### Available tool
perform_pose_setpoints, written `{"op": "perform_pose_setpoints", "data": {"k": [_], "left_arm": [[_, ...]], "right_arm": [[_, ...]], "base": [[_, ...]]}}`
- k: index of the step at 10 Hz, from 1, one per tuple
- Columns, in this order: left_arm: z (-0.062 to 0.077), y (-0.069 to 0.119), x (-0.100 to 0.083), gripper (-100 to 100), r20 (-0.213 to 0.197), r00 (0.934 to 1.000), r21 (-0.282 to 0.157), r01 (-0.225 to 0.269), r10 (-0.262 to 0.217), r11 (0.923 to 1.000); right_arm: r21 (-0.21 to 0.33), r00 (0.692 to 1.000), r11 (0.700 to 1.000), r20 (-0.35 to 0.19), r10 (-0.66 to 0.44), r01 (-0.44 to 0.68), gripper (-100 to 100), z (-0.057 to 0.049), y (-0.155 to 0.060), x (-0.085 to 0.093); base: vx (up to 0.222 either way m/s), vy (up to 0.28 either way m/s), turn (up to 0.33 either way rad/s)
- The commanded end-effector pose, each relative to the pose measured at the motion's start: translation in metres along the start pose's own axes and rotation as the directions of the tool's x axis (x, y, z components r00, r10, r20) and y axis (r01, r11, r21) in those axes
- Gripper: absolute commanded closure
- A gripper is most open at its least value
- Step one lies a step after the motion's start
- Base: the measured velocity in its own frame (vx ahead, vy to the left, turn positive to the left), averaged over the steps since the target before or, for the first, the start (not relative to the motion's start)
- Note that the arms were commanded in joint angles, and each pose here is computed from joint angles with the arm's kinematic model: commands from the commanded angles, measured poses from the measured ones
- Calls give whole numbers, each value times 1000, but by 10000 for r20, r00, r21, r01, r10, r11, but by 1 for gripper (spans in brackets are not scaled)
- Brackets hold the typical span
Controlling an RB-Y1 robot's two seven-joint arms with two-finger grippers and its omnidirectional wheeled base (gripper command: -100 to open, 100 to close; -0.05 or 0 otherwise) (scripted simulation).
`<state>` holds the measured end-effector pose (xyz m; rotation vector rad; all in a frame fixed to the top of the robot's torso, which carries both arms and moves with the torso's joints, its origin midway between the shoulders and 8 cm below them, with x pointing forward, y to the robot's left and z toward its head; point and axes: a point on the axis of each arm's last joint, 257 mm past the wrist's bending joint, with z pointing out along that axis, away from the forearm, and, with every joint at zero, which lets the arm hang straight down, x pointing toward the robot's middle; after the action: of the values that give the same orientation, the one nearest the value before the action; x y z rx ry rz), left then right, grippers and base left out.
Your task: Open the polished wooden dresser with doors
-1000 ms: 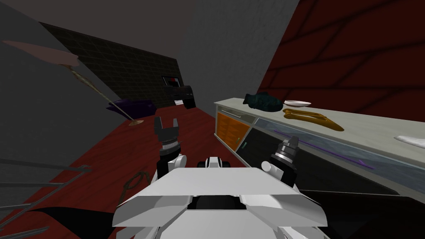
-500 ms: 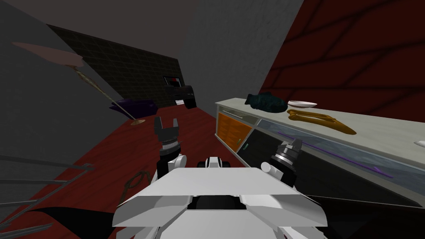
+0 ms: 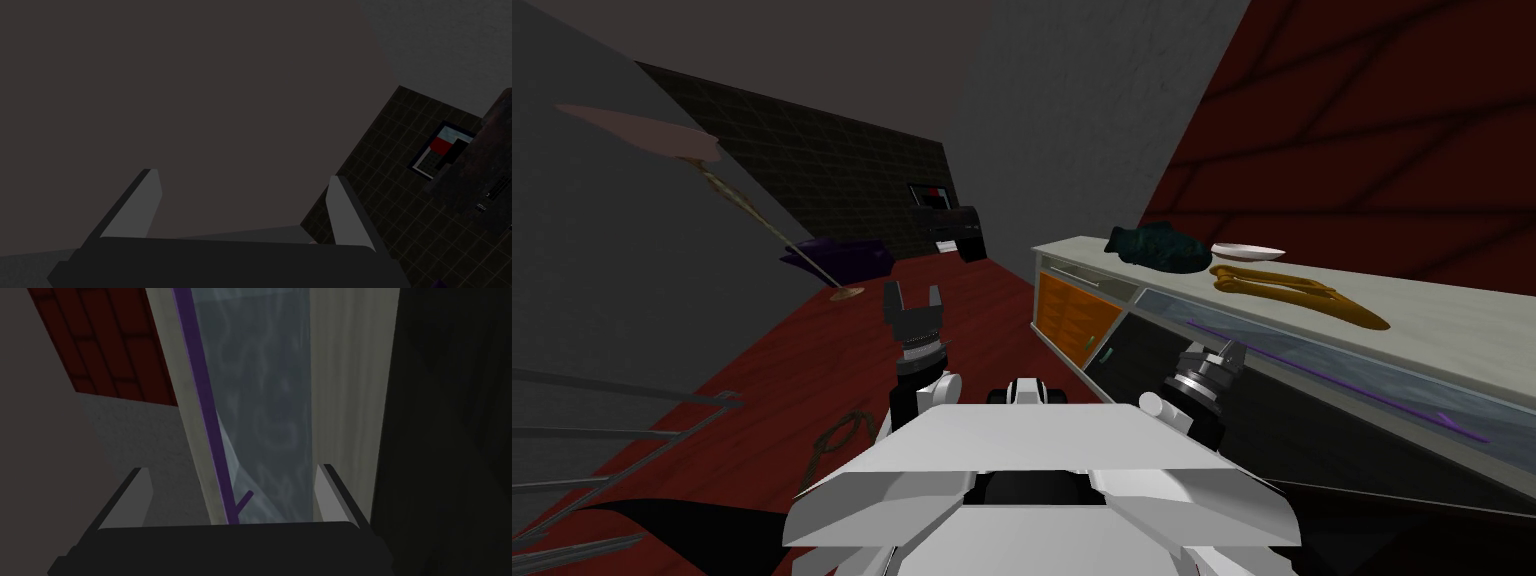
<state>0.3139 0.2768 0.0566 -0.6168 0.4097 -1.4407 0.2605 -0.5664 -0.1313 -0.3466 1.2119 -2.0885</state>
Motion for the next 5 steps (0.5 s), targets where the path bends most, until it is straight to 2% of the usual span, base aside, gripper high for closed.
{"op": "perform_pose_setpoints", "data": {"k": [1,2,3,5], "left_arm": [[0,0,0,0,0,10000,0,0,0,10000],[0,0,0,0,0,10000,0,0,0,10000],[0,0,0,0,0,10000,0,0,0,10000],[0,0,0,0,0,10000,0,-1,1,10000]], "right_arm": [[-46,9977,9978,-103,664,-665,-100,-3,2,2],[-42,9985,9986,-90,533,-533,-100,-3,2,2],[-46,9982,9982,-74,590,-591,-100,6,-2,1],[-51,9981,9981,-47,606,-607,-100,14,-7,0]], "base": [[7,2,5],[0,0,0],[15,-10,-25],[27,-24,-18]]}}
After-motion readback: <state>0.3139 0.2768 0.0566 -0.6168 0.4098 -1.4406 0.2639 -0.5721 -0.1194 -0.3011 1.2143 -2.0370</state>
